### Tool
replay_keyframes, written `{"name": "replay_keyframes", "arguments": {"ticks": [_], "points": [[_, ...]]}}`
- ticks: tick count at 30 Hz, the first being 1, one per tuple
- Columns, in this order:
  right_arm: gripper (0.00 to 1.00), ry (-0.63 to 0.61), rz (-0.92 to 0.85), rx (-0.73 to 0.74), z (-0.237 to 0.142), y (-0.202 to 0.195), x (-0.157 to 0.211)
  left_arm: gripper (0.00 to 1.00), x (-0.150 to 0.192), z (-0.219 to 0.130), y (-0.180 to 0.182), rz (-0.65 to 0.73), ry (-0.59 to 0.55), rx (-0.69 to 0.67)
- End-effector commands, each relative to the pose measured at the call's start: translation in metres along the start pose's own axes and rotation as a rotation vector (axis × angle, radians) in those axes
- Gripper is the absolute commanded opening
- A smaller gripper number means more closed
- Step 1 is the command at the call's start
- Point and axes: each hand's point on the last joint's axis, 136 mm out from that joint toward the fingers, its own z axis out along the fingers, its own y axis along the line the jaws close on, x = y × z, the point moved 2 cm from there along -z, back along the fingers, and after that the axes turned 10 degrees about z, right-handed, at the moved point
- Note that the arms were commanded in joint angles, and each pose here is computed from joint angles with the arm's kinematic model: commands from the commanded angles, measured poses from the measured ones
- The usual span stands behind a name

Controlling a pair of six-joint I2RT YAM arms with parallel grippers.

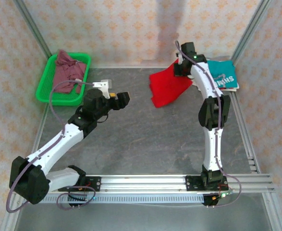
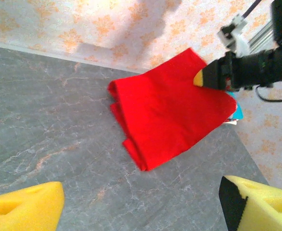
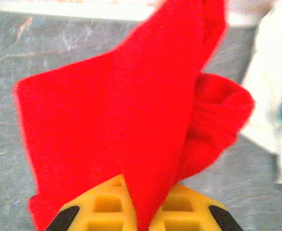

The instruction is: Fold and stack the t-shirts

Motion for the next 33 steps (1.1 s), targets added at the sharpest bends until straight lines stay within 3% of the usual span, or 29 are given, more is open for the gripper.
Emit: {"name": "replay_keyframes", "arguments": {"ticks": [1,18,33], "points": [[0.0,0.076,-0.201,0.121,-0.006,-0.024,0.006,0.86,0.008,0.001,0.0,0.034,0.039,0.015],[0.0,-0.297,-0.218,0.3,-0.074,-0.121,-0.098,0.87,0.049,0.009,0.013,0.028,0.162,-0.031],[0.0,-0.475,0.041,0.397,-0.094,-0.201,-0.127,0.87,0.052,0.03,0.009,0.019,0.201,-0.016]]}}
